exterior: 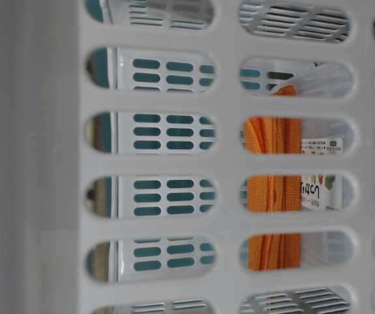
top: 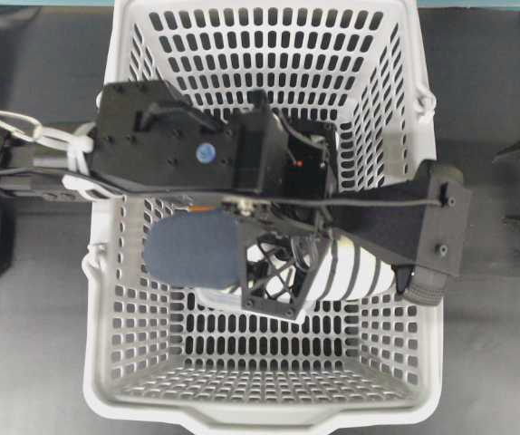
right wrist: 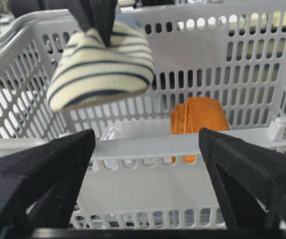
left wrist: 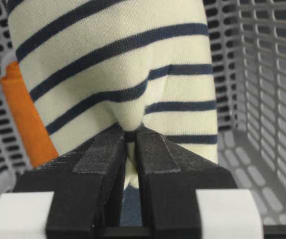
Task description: Pick up the slipper from the shopping basket with the left arm.
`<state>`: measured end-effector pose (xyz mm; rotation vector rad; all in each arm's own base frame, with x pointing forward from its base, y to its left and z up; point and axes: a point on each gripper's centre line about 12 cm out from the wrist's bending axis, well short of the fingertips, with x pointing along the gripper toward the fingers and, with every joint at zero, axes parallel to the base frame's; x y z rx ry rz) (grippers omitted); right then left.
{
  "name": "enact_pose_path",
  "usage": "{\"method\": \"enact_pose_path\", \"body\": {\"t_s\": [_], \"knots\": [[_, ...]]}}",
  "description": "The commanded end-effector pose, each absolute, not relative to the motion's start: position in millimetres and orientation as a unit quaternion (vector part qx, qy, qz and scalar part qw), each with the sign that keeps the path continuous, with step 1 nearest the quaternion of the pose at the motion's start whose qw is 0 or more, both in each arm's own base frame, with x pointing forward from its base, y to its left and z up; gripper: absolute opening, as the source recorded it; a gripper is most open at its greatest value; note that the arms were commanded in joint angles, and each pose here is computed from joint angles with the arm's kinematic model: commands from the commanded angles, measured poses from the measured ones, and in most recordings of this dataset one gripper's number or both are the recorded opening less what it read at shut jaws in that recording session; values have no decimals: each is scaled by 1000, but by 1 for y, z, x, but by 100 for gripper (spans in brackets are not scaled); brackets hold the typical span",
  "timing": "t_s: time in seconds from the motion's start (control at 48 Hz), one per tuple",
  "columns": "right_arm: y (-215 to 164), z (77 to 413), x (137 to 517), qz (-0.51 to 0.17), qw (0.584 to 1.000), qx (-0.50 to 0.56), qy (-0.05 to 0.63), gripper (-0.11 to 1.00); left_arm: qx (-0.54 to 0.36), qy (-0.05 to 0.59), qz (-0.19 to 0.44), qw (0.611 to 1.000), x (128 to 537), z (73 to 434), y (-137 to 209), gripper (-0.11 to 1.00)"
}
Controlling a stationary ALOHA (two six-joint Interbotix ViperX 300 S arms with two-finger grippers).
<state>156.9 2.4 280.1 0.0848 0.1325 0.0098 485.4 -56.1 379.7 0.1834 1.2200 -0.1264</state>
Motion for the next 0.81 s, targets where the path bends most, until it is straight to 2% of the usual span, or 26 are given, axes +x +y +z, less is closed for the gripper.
{"method": "enact_pose_path", "body": {"t_s": [0.0, 0.271, 0.479, 0.791], "knots": [[3, 284, 158, 6, 997, 45, 59, 80, 87, 534, -60, 839, 478, 397, -58, 5], [3, 285, 157, 6, 997, 45, 58, 80, 88, 549, -60, 829, 465, 382, -55, 5], [3, 285, 157, 6, 997, 45, 57, 80, 89, 511, -62, 853, 465, 380, -55, 5], [3, 284, 157, 6, 997, 45, 58, 80, 91, 519, -62, 847, 463, 377, -54, 5]]}}
